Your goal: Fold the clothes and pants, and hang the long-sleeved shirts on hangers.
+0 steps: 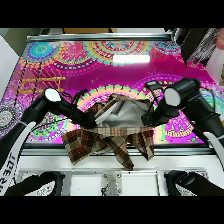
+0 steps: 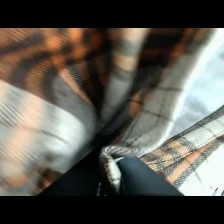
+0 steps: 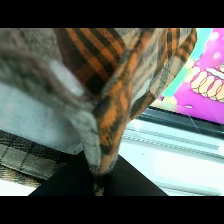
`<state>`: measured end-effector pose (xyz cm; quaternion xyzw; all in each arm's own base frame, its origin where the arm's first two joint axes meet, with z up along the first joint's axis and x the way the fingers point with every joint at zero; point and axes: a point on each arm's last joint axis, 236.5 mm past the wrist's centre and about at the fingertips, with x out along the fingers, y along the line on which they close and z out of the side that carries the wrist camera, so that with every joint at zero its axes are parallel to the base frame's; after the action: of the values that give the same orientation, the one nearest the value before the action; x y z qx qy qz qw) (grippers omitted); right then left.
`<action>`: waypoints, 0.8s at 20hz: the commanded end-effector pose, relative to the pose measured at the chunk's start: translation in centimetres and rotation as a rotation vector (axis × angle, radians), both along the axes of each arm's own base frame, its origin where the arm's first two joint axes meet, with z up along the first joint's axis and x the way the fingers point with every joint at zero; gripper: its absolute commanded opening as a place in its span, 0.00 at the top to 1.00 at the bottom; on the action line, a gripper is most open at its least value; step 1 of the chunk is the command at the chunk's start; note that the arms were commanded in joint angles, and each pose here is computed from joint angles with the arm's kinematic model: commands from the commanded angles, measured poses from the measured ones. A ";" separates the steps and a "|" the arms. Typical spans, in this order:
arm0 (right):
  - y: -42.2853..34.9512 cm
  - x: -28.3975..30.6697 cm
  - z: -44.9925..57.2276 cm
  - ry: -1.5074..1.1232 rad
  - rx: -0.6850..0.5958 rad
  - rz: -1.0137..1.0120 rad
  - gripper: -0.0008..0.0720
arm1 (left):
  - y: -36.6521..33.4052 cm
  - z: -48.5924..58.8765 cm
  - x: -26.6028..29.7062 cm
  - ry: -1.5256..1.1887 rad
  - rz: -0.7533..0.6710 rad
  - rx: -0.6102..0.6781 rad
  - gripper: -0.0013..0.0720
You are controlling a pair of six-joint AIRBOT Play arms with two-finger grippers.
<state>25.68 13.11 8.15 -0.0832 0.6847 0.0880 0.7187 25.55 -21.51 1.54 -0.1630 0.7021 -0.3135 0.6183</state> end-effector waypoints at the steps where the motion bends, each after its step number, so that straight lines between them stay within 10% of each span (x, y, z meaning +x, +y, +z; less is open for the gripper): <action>1: 0.3 0.2 4.5 -0.064 0.045 -0.037 0.95 | 0.0 4.6 0.4 -0.121 -0.008 -0.048 0.95; 4: 0.3 0.2 5.6 -0.096 0.066 -0.065 0.94 | 0.0 8.0 0.5 -0.274 -0.047 -0.078 0.94; 6: 0.4 0.3 5.6 -0.096 0.066 -0.065 0.94 | 0.1 9.1 0.3 -0.321 -0.046 -0.085 0.23; 7: 0.4 0.3 5.6 -0.095 0.066 -0.065 0.94 | 0.2 9.6 0.2 -0.338 -0.043 -0.087 0.11; 16: 0.4 0.3 5.6 -0.094 0.066 -0.065 0.94 | 13.3 10.0 7.6 -0.542 0.319 0.167 0.11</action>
<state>25.97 13.40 13.67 -0.0424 0.6494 0.0818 0.7548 30.58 -14.57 12.06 -0.1507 0.5256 -0.2803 0.7889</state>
